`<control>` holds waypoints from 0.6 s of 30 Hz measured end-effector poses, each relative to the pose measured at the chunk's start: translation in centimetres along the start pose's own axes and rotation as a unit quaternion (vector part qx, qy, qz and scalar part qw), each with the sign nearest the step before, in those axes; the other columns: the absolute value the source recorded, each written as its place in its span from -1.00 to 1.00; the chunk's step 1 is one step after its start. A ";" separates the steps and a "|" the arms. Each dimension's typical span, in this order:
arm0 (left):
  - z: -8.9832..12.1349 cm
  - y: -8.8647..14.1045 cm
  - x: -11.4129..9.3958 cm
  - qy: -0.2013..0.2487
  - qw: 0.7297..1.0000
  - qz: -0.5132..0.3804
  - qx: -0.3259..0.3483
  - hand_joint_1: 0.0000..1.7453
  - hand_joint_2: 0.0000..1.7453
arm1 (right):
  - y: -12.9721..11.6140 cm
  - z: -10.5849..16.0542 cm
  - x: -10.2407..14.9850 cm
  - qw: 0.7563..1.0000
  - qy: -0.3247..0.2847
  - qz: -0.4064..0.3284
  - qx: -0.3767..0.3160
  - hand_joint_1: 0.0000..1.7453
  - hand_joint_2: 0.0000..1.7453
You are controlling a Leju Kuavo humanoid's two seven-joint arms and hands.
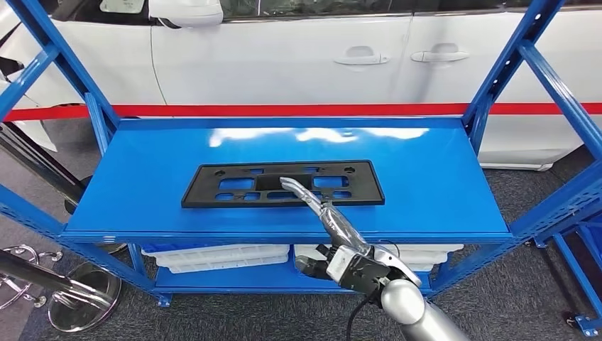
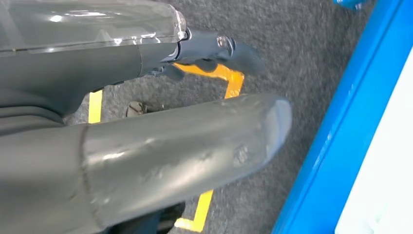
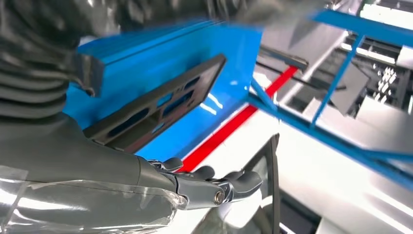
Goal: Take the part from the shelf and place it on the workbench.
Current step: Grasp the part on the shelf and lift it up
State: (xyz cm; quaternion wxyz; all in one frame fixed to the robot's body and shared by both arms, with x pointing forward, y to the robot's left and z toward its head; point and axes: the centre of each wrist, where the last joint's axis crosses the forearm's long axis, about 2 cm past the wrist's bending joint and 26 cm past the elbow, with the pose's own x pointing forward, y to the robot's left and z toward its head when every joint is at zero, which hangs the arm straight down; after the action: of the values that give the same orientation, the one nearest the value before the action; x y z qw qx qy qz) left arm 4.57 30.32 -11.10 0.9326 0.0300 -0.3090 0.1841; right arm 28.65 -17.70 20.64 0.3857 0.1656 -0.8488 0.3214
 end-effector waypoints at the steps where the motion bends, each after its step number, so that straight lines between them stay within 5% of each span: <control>1: 0.0 0.0 0.0 0.000 1.000 0.000 -0.001 -1.00 -1.00 | 0.1 -0.3 -0.1 1.000 0.002 0.002 0.006 -1.00 1.00; 8: 0.0 -0.1 0.1 0.002 1.000 -0.013 -0.011 -1.00 -1.00 | 1.8 -3.7 -1.0 0.993 0.054 0.077 0.072 -1.00 1.00; 18: -0.1 -0.3 0.2 0.007 0.999 -0.030 -0.018 -1.00 -1.00 | 6.1 -7.8 -1.5 0.933 0.051 0.355 0.019 -1.00 1.00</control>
State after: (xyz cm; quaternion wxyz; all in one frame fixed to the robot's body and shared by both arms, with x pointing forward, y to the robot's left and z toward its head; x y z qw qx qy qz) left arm 4.86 30.15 -11.08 0.9404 0.0209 -0.3044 0.1504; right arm 30.67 -7.88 20.82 0.2862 -0.1559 -0.8254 0.4611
